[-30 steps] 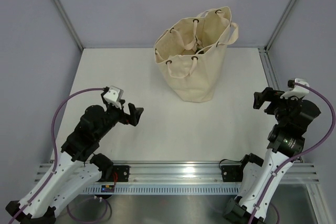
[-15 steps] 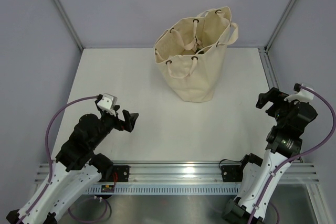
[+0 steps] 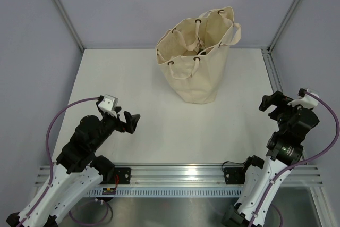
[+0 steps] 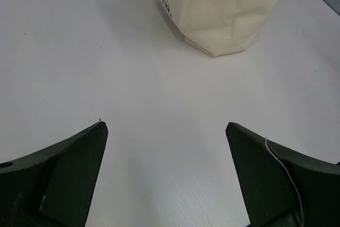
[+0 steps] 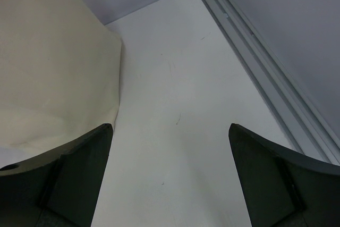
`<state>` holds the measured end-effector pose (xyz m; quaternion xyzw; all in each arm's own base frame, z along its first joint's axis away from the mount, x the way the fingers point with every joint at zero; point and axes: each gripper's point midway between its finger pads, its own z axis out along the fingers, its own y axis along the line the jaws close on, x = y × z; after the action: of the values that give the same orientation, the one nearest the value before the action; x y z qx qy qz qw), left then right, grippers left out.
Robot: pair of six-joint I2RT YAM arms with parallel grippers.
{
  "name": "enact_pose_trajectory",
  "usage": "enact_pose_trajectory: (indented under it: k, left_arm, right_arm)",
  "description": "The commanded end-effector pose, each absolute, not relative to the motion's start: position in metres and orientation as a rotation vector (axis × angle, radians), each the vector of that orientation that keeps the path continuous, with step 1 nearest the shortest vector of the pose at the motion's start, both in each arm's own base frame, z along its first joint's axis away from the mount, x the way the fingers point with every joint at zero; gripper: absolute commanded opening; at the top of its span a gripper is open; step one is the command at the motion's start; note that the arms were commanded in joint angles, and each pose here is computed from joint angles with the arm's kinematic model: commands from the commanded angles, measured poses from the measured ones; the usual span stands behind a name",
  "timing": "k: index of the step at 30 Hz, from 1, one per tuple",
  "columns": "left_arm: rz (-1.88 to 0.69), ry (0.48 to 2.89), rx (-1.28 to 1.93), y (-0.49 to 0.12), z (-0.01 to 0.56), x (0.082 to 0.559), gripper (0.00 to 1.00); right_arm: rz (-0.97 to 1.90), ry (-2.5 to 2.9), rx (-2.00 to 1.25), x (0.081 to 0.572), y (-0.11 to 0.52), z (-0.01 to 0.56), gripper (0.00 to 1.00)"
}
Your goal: Place the personal care products into the canvas bag
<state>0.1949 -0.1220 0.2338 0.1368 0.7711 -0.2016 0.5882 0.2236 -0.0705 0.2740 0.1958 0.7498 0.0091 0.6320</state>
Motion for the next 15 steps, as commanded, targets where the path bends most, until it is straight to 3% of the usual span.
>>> enact_pose_trajectory:
  k: [1,15]
  left_arm:
    - [-0.463,1.790,0.296,-0.1203,0.2359,0.1973,0.99]
    - [-0.449,1.792,0.286,-0.1174,0.2359,0.1979,0.99]
  right_arm:
    - [-0.003,1.656,0.467,0.2240,-0.0761,0.2848,1.00]
    - [-0.003,1.631,0.489,0.2192,-0.0748,0.2903,0.99]
